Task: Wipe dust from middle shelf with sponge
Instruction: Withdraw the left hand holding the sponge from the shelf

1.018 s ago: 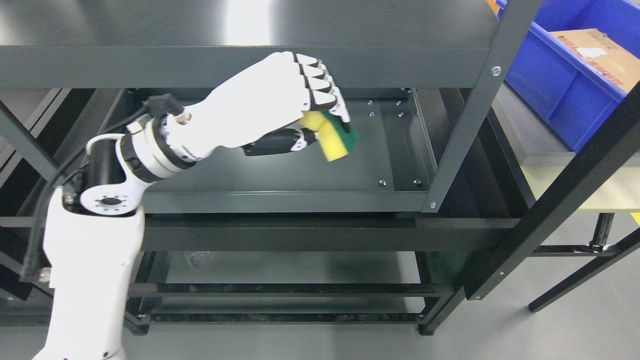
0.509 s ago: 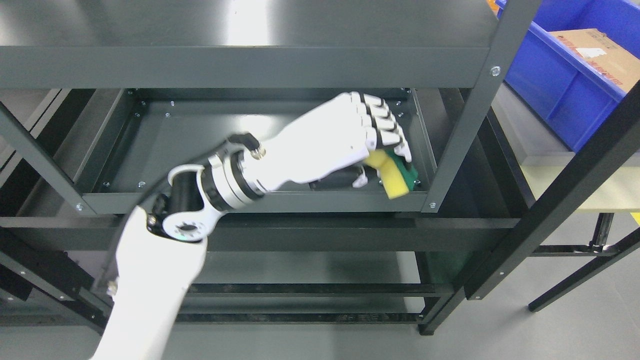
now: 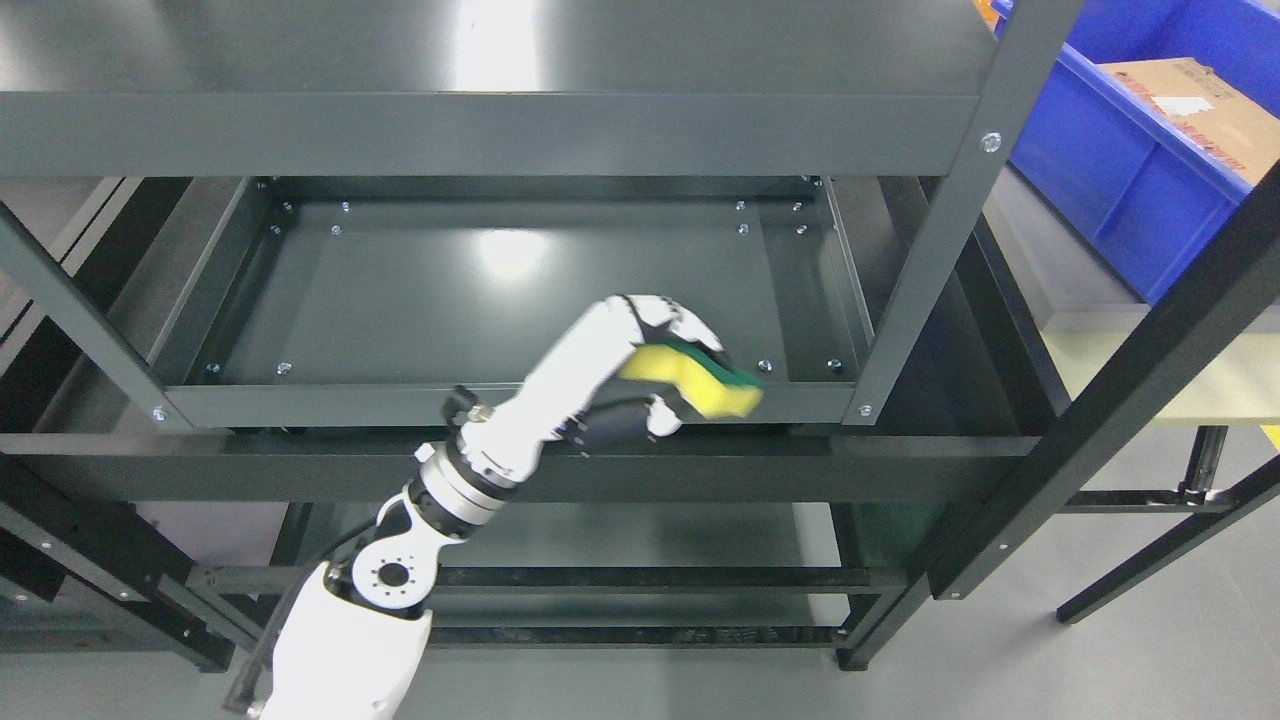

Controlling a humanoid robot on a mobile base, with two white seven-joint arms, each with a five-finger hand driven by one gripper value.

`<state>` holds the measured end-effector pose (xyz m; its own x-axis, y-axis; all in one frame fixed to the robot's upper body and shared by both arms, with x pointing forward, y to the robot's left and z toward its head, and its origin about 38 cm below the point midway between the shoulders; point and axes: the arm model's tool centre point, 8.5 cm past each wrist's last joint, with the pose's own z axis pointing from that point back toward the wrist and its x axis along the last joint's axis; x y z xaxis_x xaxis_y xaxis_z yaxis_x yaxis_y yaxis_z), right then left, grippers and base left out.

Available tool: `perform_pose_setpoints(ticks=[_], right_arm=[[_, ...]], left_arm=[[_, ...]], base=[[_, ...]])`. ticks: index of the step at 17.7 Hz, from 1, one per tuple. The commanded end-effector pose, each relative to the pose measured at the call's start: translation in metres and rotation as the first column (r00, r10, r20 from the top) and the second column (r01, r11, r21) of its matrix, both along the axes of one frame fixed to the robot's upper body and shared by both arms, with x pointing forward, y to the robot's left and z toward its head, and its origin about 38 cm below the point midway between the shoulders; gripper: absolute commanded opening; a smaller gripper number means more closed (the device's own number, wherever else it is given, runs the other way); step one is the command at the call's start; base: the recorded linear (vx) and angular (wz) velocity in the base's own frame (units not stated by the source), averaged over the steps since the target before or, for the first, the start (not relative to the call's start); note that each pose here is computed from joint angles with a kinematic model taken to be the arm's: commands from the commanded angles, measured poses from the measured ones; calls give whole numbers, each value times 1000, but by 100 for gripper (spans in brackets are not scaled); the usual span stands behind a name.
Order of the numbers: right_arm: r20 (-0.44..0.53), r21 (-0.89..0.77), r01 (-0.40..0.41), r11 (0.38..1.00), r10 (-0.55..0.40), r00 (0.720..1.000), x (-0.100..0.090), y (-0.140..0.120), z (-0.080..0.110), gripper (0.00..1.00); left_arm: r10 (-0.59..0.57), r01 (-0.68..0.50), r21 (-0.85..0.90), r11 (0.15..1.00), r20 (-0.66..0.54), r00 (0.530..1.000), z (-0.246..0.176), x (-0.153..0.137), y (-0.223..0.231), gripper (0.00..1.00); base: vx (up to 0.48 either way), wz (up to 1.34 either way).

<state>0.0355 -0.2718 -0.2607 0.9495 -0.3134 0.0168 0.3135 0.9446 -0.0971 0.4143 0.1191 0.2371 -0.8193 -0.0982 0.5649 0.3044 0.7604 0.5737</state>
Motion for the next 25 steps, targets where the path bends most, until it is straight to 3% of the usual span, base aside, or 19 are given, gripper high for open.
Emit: perform_pose_setpoints(ticks=[1,6,10,25], right_arm=[[16,-21,1,1000,0,1000,6,-13,1,100],[16,-21,1,1000,0,1000,6,-13,1,100],[16,-21,1,1000,0,1000,6,-13,1,100],[16,-22,-1,1000,1,1000,6,-13,1,100]], left_arm=[[249,-363,-320,875,-346,905,-31,24,131,0],[225,-414,-363,835,-462,858,-25,6,145,0],[236,-443,-382,811,-479,845,-23,-11,160,0],[233,-453,-394,800,-492,839,-27,-13,166,0]], base=[[0,0],[0,0],[0,0],[0,0]])
